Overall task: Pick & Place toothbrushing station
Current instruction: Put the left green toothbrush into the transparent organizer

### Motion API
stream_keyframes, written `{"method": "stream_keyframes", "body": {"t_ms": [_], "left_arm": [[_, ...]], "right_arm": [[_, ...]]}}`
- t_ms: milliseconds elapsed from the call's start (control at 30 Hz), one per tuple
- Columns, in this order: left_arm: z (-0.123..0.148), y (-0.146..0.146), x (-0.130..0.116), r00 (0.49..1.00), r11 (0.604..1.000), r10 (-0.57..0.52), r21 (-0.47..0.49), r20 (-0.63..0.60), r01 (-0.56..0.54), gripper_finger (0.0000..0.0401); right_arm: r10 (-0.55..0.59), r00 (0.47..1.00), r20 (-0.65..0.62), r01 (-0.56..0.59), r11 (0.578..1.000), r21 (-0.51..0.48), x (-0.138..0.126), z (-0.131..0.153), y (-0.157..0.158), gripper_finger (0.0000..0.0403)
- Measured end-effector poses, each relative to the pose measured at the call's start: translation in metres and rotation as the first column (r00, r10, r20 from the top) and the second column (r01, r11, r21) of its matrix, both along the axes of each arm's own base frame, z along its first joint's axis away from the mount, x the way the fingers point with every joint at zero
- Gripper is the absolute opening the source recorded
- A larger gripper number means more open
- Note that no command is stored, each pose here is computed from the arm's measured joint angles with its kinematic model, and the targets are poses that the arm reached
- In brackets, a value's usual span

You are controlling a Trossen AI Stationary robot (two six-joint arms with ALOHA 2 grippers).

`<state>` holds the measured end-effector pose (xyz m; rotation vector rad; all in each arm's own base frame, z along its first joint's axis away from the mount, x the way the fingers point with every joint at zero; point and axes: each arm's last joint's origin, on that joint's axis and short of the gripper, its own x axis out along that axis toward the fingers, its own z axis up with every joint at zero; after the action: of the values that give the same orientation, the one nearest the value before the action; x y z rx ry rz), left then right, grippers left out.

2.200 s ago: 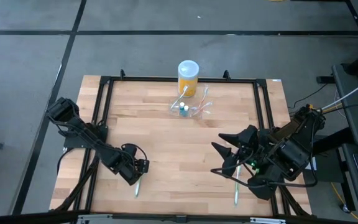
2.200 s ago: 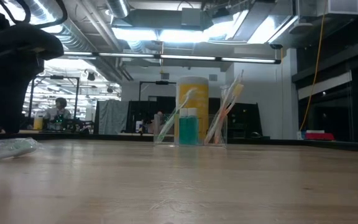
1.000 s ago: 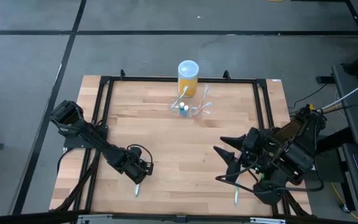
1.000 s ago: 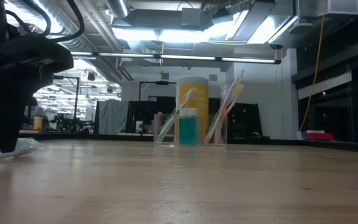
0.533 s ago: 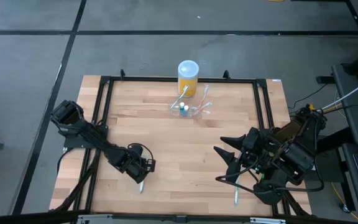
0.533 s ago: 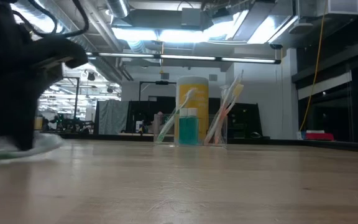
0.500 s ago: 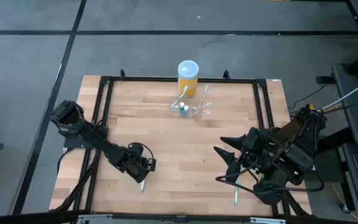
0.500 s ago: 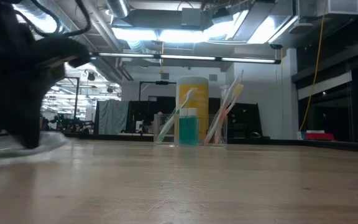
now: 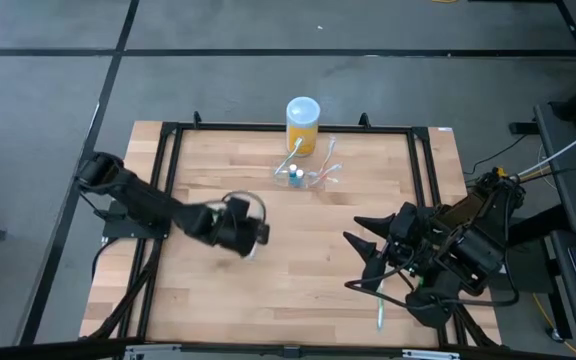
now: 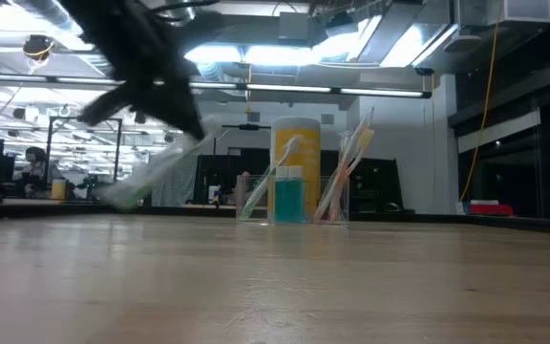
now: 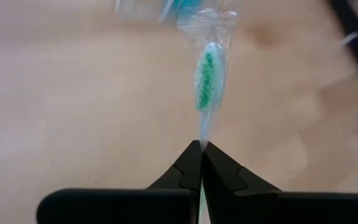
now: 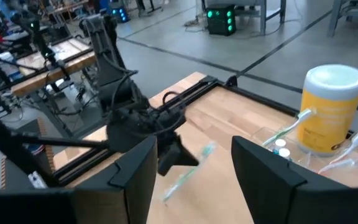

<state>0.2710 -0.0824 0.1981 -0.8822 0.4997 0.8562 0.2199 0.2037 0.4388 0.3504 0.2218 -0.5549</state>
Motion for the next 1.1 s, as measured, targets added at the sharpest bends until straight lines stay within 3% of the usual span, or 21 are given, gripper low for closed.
{"method": "stream_keyframes", "body": {"t_ms": [300,467,667,867,1100], "left_arm": [[0.040,0.085,0.027,0.987,0.953,-0.152,0.273,0.057,0.131,0.0002],[0.060,0.140,0.034,0.962,0.896,-0.235,0.414,0.137,0.160,0.0002],[0.079,0.194,0.026,0.934,0.822,-0.282,0.557,0.221,0.116,0.0002],[0.084,0.221,0.016,0.937,0.753,-0.300,0.647,0.177,0.119,0.0003],[0.075,0.225,0.027,0.932,0.683,-0.329,0.719,0.150,0.125,0.0002]], "right_arm": [[-0.058,0.997,0.059,0.060,0.998,-0.032,0.001,0.002,-0.003,0.0208],[-0.103,0.990,0.099,0.104,0.994,-0.013,0.005,0.003,-0.008,0.0208],[-0.155,0.979,0.134,0.153,0.988,0.029,0.011,0.003,-0.015,0.0208],[-0.180,0.972,0.154,0.175,0.984,0.046,0.015,0.004,-0.018,0.0208],[-0.220,0.952,0.215,0.204,0.975,0.091,0.016,0.006,-0.019,0.0207]]}}
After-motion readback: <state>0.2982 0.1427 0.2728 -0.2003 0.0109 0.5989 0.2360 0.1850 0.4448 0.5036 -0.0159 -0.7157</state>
